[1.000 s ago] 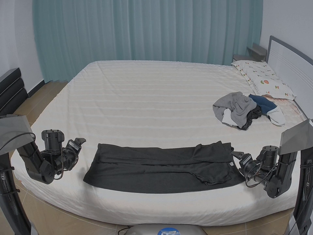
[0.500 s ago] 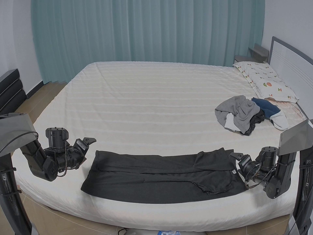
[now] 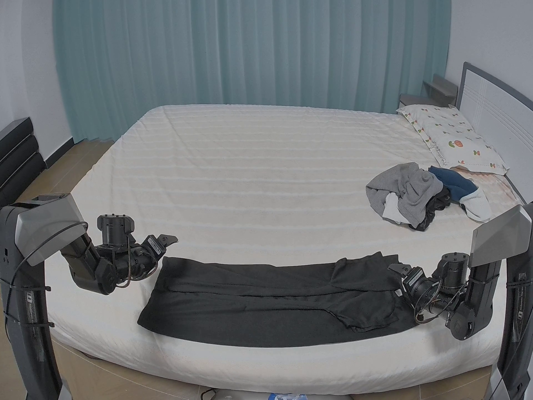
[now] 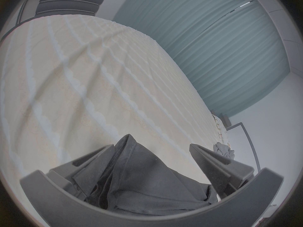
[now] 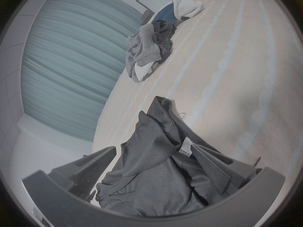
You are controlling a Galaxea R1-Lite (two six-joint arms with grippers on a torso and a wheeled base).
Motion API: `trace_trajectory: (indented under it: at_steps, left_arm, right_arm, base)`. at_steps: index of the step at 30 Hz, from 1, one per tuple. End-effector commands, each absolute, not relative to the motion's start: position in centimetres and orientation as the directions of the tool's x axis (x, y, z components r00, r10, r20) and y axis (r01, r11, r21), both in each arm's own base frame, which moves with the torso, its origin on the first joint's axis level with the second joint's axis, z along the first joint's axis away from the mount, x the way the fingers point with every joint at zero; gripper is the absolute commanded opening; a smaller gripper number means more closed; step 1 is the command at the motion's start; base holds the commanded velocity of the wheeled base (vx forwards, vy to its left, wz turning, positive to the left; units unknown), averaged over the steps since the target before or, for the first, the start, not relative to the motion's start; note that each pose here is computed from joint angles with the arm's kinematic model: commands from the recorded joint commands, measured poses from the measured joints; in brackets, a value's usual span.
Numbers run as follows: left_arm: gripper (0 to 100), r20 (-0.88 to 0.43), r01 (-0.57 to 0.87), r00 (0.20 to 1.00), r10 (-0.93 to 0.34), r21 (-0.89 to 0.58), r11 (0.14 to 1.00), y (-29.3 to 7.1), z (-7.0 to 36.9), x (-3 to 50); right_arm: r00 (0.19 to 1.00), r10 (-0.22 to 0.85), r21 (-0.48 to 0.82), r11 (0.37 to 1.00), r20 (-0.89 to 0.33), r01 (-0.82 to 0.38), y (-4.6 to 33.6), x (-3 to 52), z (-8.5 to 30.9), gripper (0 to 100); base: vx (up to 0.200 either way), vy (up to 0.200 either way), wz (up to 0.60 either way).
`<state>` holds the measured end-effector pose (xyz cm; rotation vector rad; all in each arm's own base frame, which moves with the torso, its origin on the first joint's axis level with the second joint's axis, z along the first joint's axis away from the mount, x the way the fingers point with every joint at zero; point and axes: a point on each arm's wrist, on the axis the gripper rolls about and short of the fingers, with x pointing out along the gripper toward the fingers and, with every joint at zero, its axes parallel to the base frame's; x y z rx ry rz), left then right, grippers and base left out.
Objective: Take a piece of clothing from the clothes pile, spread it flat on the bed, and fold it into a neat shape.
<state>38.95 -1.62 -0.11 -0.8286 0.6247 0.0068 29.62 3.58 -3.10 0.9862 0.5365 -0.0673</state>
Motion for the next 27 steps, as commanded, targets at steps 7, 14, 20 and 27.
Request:
trace_trajectory:
  at_steps: [7,14,20,27]
  left_arm:
    - [100,-0.533,-0.238,0.810,-0.244,-0.680,0.694,-2.5,-2.1,40.3]
    - [0,-0.561,-0.272,0.811,-0.166,-0.613,0.742,-2.5,-3.7,40.6]
    - [0,-0.553,-0.315,0.829,-0.085,-0.587,0.746,-2.3,-4.2,41.5]
    - [0,-0.548,-0.340,0.835,-0.043,-0.577,0.743,-2.1,-4.3,41.7]
  right_arm:
    - [0.870,0.187,0.776,0.562,-0.456,0.286,3.7,29.7,-3.2,100]
    - [0.869,0.189,0.776,0.563,-0.458,0.286,3.8,29.6,-3.2,100]
    - [0.869,0.186,0.775,0.563,-0.458,0.287,3.8,29.6,-3.2,100]
    - [0.869,0.187,0.774,0.565,-0.458,0.286,3.8,29.6,-3.2,100]
  base:
    - [0.000,0.000,0.00]
    - [0.000,0.000,0.00]
    - [0.000,0.000,0.00]
    - [0.000,0.000,0.00]
